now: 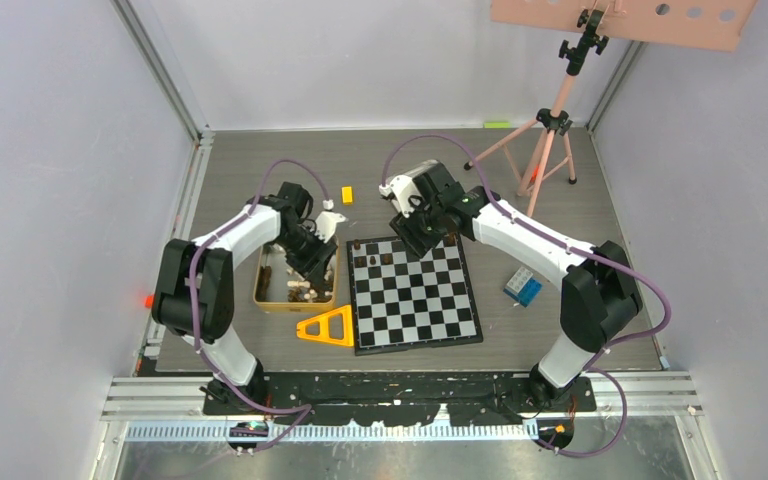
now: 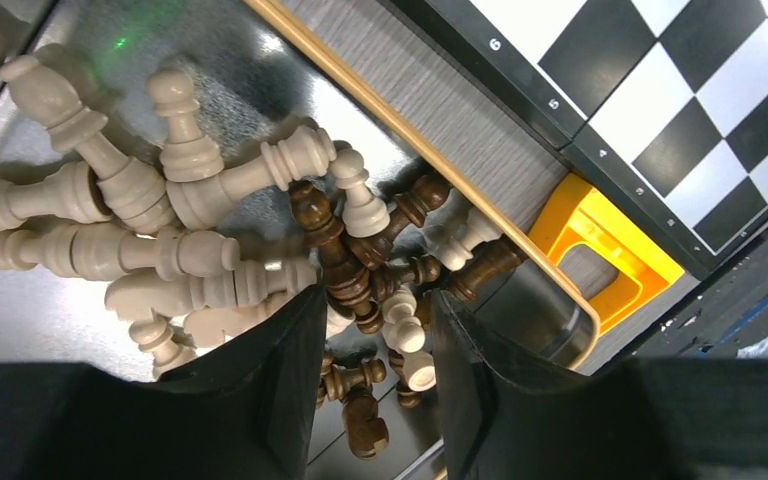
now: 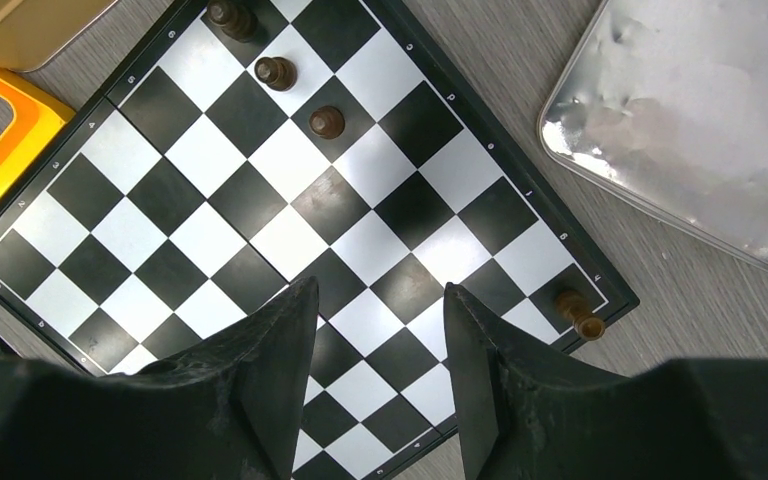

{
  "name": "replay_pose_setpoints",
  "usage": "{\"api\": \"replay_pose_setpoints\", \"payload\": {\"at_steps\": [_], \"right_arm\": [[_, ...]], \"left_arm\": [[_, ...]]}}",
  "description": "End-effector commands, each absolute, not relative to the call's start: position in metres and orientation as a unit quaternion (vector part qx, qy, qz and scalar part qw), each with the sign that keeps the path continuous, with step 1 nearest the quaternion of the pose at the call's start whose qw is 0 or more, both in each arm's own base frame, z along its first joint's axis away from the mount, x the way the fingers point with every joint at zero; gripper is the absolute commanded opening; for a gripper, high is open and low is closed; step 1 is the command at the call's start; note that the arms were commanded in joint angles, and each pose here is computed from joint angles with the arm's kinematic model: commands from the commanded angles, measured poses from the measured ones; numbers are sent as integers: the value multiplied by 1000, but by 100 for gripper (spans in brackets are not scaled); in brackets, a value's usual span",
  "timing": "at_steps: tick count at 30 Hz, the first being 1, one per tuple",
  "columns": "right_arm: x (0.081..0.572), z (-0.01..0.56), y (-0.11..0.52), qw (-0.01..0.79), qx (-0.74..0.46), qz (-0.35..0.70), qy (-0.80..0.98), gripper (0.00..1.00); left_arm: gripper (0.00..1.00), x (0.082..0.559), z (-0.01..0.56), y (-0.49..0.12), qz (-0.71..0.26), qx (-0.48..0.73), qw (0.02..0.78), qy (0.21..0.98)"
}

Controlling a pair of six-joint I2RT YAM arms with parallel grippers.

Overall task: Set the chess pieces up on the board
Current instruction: Pick up the chess piece from the storage box.

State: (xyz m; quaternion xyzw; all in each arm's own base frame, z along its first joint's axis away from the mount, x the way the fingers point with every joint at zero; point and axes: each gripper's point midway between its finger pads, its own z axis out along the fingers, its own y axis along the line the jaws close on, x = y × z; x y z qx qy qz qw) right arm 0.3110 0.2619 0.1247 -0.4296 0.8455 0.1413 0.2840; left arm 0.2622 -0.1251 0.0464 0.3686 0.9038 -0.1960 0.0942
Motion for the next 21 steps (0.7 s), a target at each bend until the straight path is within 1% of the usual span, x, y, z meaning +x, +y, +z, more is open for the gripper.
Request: {"api": "replay_pose_setpoints", "payload": {"at_steps": [1, 10, 12, 16, 21], "right_arm": [[315, 146, 267, 316, -426, 157, 833, 55], [315, 142, 264, 312, -423, 156, 836, 55], [315, 142, 263, 311, -423, 156, 837, 55], [317, 141, 262, 311, -422, 156, 837, 54], [319, 144, 262, 314, -422, 155, 836, 54]], "left_arm": [[45, 275, 44, -124, -167, 373, 110, 906], [44, 265, 27, -125, -164, 388, 82, 903], [42, 265, 24, -124, -161, 390, 81, 903], [35, 264, 24, -124, -159, 388, 80, 904], [33, 268, 22, -113, -127, 390, 80, 909]]}}
